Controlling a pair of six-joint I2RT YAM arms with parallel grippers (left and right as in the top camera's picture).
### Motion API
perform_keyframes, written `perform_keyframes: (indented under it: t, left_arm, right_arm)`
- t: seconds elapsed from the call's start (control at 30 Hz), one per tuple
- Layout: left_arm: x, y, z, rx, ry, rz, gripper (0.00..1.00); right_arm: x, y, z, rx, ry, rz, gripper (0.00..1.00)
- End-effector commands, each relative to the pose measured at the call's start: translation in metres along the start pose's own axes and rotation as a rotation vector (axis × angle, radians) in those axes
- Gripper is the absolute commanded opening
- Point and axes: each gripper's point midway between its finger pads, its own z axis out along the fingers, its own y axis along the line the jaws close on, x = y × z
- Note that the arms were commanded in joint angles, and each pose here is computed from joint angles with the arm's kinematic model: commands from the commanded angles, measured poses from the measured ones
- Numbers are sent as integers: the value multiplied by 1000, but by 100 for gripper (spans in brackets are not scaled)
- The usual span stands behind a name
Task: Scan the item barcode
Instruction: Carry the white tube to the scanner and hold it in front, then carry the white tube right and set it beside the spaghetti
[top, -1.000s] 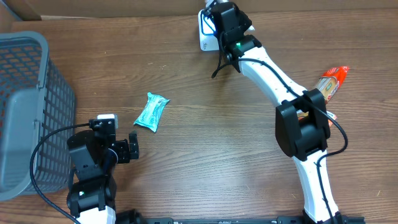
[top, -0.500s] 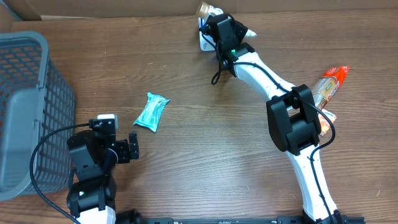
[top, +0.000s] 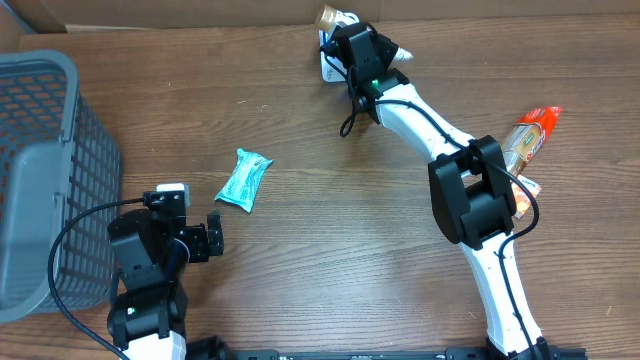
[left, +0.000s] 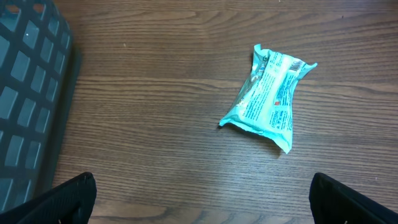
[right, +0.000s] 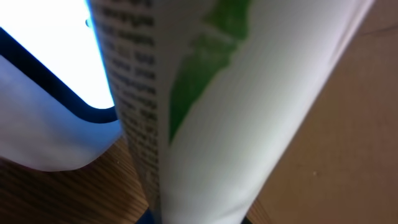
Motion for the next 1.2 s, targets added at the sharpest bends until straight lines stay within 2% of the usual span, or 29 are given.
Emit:
perform_keyframes:
  t: [0.0,0.13,0.3,0.43,0.6,0.67,0.77,0.83,0.97,1.17]
  left_arm:
    - [0,-1,1,11,-1,16,100]
    - [0,-1,1,11,-1,16,100]
    - [0,-1,1,10,-2,15,100]
    - [0,-1,1,11,-2,16,99]
    - [0,-1,1,10,-1,15,99]
    - [0,-1,1,10,-2,15,100]
    - [0,-1,1,10,-2,15,100]
    - [0,-1,1,11,-1,15,100]
    - [0,-1,1,10,-1,15,100]
    - [0,-1,1,11,-2,16,100]
  right_arm:
    - [-13,-33,-17,51,-31,51,4]
    - [-21,-59,-40,59,-60,171,4]
    - [-27,-90,-90,-25,-108,268,4]
    - [-24,-108,-145,-175,-145,427,4]
    - [-6,-111,-219,-455,-131,698,4]
    - [10,-113,-239,-535,-65,858,4]
    - [53,-115,-255,-607,130,1131,4]
    - [76,-109,-257,-661,247,1226,4]
    - [112,-80,-247,-802,421,1291,4]
    - [145,-22,-215,-845,565,1303,4]
